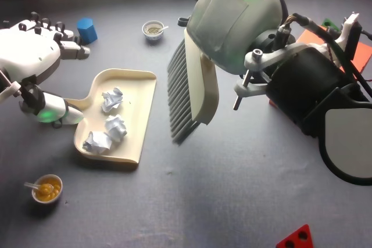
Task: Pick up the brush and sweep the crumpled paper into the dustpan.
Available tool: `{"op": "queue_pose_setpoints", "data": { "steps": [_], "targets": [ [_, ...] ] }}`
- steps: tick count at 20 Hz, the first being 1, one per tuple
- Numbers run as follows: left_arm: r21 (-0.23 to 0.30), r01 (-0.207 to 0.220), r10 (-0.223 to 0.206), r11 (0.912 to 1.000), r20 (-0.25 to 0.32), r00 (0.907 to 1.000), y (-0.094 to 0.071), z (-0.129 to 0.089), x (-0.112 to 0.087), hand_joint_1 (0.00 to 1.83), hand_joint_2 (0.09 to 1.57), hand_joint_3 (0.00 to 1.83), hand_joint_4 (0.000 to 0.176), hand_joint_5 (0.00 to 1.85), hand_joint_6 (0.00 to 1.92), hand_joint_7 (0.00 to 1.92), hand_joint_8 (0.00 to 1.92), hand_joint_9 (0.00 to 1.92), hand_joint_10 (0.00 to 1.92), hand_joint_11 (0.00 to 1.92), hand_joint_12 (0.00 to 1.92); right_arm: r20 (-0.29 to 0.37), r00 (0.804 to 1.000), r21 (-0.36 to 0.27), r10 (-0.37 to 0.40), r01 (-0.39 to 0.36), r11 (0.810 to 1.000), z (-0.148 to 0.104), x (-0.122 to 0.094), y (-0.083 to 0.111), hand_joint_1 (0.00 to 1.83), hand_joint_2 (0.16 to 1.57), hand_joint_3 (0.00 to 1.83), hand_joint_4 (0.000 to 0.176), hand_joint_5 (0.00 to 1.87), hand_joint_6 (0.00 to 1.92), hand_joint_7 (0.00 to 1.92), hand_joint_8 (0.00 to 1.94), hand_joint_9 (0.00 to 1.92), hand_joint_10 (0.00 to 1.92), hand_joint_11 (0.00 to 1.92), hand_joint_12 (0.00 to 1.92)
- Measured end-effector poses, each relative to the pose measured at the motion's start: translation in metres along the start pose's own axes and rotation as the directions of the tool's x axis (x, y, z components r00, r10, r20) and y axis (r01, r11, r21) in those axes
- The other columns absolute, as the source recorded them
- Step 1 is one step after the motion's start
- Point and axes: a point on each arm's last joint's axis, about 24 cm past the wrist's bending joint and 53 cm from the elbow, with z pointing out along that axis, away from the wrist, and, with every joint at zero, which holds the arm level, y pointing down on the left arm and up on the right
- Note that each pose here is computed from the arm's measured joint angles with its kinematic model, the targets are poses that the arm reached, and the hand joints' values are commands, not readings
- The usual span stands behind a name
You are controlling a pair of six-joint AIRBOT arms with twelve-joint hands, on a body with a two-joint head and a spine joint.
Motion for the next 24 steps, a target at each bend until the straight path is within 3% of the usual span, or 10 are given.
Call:
{"op": "queue_pose_setpoints", "data": {
  "steps": [1, 3, 5, 7, 9, 13, 14, 15, 18, 24],
  "targets": [
    [0.001, -0.001, 0.001, 1.0, 0.0, 1.0, 0.0, 0.0, 0.0, 0.78, 0.93, 0.0, 0.081, 0.37, 0.01, 0.2, 0.0, 0.17, 0.0, 0.01, 0.34, 0.0, 1.0, -0.006, -0.005, 0.005, 1.0, -0.001, -0.001, 0.002, 1.3, 1.06, 0.0, 0.0, 0.98, 1.58, 1.03, 1.94, 1.12, 1.92, 1.12, 1.92],
    [0.001, -0.002, 0.002, 1.0, 0.001, 1.0, 0.0, 0.0, 0.0, 0.8, 0.92, 0.0, 0.075, 0.4, 0.01, 0.23, 0.01, 0.19, 0.01, 0.01, 0.32, -0.001, 1.0, -0.029, -0.015, 0.015, 0.999, -0.005, -0.003, 0.008, 1.18, 0.91, 0.0, 0.0, 1.1, 0.21, 1.04, 1.94, 1.09, 1.92, 1.1, 1.92],
    [0.001, -0.002, 0.002, 1.0, 0.002, 1.0, 0.0, 0.0, -0.001, 0.76, 0.93, 0.0, 0.085, 0.37, 0.0, 0.21, 0.0, 0.17, 0.0, 0.0, 0.32, -0.011, 1.0, -0.044, -0.002, 0.002, 0.999, -0.008, -0.003, 0.013, 1.14, 0.84, 0.0, 0.0, 1.11, 0.58, 0.97, 1.94, 1.01, 1.92, 1.01, 1.92],
    [0.006, 0.002, -0.002, 1.0, 0.009, 1.0, -0.003, 0.001, -0.003, 0.73, 0.96, 0.01, 0.086, 0.38, 0.01, 0.2, 0.01, 0.17, 0.01, 0.02, 0.3, -0.028, 1.0, -0.049, 0.01, -0.012, 0.999, -0.01, 0.0, 0.015, 0.99, 0.7, 0.0, 0.031, 0.77, 1.91, 0.68, 1.94, 0.71, 1.92, 0.7, 1.92],
    [0.017, -0.006, 0.006, 0.9998, 0.026, 0.9996, -0.007, 0.002, -0.012, 0.72, 0.95, 0.0, 0.093, 0.39, 0.01, 0.22, 0.01, 0.18, 0.01, 0.03, 0.3, -0.031, 0.999, -0.054, 0.011, -0.013, 0.998, -0.011, 0.0, 0.017, 0.93, 0.66, 0.0, 0.056, 0.56, 1.92, 0.46, 1.94, 0.45, 1.92, 0.37, 1.92],
    [0.053, -0.008, 0.004, 0.9986, 0.067, 0.9977, -0.021, 0.008, -0.042, 0.68, 0.95, 0.01, 0.097, 0.39, 0.0, 0.22, 0.0, 0.19, 0.0, 0.03, 0.33, -0.025, 1.0, -0.061, 0.005, -0.006, 0.998, -0.013, -0.003, 0.019, 0.72, 0.66, 0.0, 0.069, 0.16, 1.32, 0.02, 1.43, 0.0, 1.61, 0.0, 1.72],
    [0.069, -0.006, 0.001, 0.9976, 0.066, 0.9978, -0.029, 0.01, -0.048, 0.72, 0.95, 0.0, 0.085, 0.42, 0.01, 0.24, 0.01, 0.2, 0.01, 0.03, 0.34, -0.023, 1.0, -0.066, 0.004, -0.005, 0.998, -0.013, -0.004, 0.02, 0.78, 0.66, 0.0, 0.021, 0.23, 0.29, 0.29, 0.43, 0.21, 0.77, 0.0, 1.29],
    [0.079, -0.006, 0.001, 0.9968, 0.059, 0.9983, -0.034, 0.011, -0.052, 0.71, 0.95, 0.0, 0.093, 0.42, 0.01, 0.24, 0.01, 0.2, 0.0, 0.03, 0.34, -0.024, 1.0, -0.067, 0.005, -0.007, 0.998, -0.014, -0.004, 0.021, 0.75, 0.66, 0.0, 0.013, 0.21, 0.07, 0.36, 0.14, 0.31, 0.4, 0.0, 1.04],
    [0.115, -0.032, 0.026, 0.9929, 0.055, 0.9982, -0.053, 0.014, -0.067, 0.7, 0.96, 0.01, 0.092, 0.41, 0.0, 0.22, 0.0, 0.18, 0.0, 0.01, 0.34, -0.04, 0.999, -0.075, 0.018, -0.02, 0.997, -0.016, -0.002, 0.022, 0.82, 0.62, 0.0, 0.0, 0.13, 0.0, 0.15, 0.0, 0.11, 0.01, 0.02, 0.26],
    [0.165, -0.045, 0.041, 0.9853, 0.025, 0.9988, -0.079, 0.013, -0.067, 0.71, 0.96, 0.0, 0.085, 0.43, 0.01, 0.23, 0.01, 0.19, 0.0, 0.02, 0.36, -0.096, 0.979, -0.123, 0.18, -0.191, 0.974, -0.019, -0.017, 0.031, 0.73, 0.65, 0.01, 0.0, 0.03, 0.0, 0.03, 0.0, 0.03, 0.0, 0.03, 0.03]
  ]
}}
